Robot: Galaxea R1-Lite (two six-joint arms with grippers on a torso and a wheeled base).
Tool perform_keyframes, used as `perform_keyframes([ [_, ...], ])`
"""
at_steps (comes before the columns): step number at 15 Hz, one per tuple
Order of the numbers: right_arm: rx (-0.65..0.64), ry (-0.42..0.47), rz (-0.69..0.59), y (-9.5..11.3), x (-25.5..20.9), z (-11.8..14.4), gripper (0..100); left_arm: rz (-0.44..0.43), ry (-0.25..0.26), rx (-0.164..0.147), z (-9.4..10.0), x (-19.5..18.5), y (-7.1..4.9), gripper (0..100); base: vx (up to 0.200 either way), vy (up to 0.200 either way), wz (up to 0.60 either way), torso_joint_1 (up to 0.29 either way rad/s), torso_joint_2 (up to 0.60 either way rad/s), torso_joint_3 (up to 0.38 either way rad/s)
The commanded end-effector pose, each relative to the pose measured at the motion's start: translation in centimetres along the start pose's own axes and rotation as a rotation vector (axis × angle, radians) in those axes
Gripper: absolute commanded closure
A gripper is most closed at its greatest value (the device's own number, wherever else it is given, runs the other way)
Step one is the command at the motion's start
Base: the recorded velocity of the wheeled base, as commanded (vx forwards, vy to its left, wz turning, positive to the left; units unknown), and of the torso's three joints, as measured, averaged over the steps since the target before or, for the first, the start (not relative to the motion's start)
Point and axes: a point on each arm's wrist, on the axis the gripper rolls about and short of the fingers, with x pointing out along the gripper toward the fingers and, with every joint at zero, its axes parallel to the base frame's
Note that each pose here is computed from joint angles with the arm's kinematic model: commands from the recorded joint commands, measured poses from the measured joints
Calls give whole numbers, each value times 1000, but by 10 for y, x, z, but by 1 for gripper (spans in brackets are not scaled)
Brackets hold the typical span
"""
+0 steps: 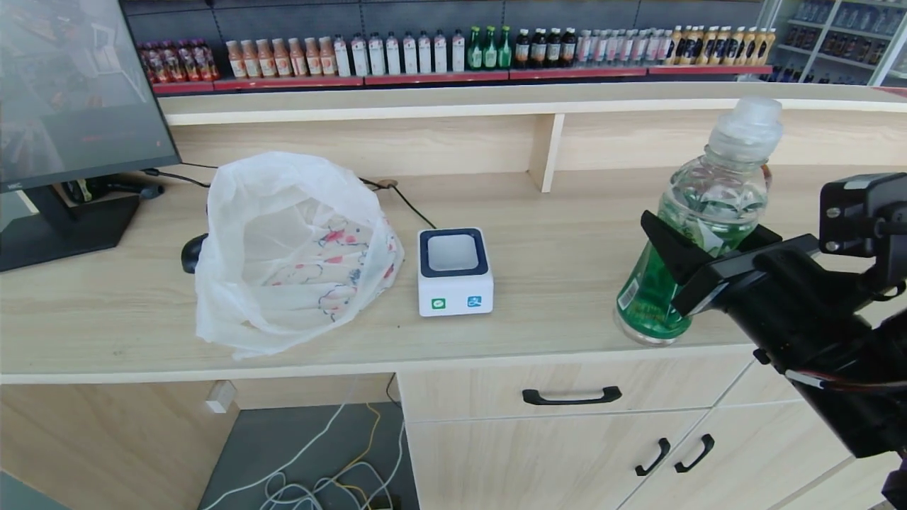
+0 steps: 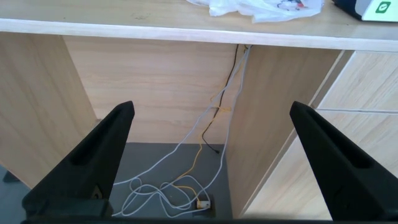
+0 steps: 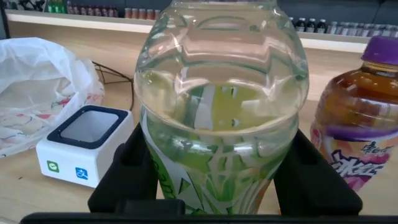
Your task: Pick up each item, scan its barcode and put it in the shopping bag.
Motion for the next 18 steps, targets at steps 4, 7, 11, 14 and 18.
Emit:
perform_keyframes([
  [4,-1,1,-6,1,-3,-2,100,-1,-1,0,0,0,0,0,0,200,0,7,2,1],
  [7,-3,0,-7,1,-3,-2,100,1,-1,0,0,0,0,0,0,200,0,4,2,4],
  [11,-2,-7,-6,2,0,-1,100,-1,-1,1,0,0,0,0,0,0,0,0,0,0],
  [14,-51,-18,-5,4,10,-2,100,1,-1,1,0,0,0,0,0,0,0,0,0,0],
  [18,-185,-32,-14,5,16,0,100,1,-1,1,0,0,0,0,0,0,0,0,0,0],
])
